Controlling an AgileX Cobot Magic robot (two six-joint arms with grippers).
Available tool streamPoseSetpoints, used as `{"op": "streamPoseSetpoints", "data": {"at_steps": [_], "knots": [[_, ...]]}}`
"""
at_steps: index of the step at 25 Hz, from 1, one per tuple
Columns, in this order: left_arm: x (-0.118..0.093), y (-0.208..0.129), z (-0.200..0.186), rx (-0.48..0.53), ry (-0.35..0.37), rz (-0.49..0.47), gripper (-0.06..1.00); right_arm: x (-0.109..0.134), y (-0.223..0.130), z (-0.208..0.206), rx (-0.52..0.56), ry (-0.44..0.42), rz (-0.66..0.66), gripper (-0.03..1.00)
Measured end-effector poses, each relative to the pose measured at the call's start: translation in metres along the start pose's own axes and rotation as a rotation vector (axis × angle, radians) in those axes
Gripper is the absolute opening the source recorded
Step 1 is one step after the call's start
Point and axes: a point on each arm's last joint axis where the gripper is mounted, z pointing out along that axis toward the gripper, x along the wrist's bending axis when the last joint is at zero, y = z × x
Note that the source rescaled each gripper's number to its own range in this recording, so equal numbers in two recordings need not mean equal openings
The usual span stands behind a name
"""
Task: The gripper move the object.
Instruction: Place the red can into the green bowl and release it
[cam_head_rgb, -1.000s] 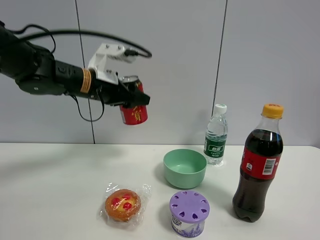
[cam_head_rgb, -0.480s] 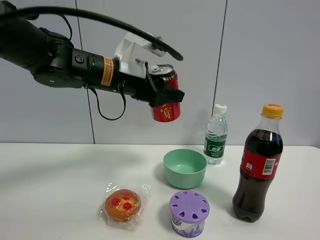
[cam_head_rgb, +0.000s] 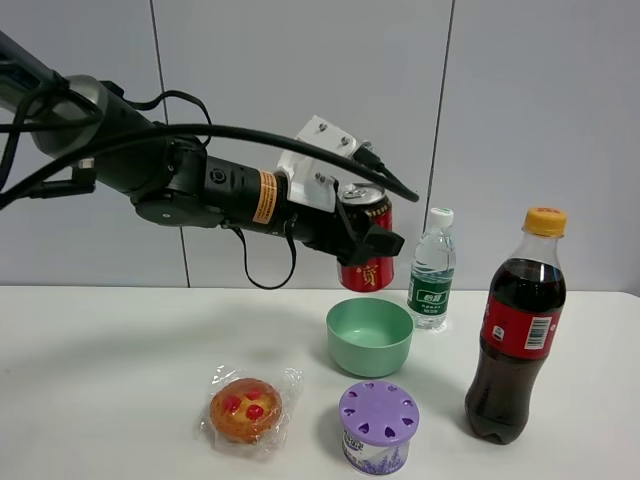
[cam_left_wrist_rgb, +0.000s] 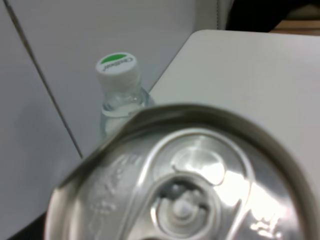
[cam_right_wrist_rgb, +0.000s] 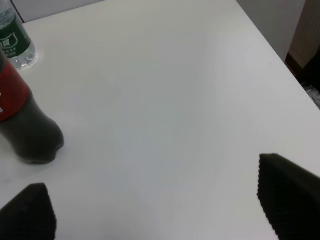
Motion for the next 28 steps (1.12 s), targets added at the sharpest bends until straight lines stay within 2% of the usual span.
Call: {"op": "streamPoseSetpoints", "data": {"at_steps": [5,10,20,28], "knots": [[0.002,-0.026,0.009,0.066,0.010,-0.018,0.00,0.000,0.000,0.000,0.000,0.000,0.000,1.00],[0.002,-0.039,0.014,0.088,0.004,0.002,0.00,0.000,0.000,0.000,0.000,0.000,0.000,1.00],[0.011,-0.022,0.021,0.041,0.020,0.034,0.00,0.000,0.000,0.000,0.000,0.000,0.000,1.00],[0.008,-0.030,0.025,0.051,0.005,0.021,0.00,0.000,0.000,0.000,0.000,0.000,0.000,1.00]]}}
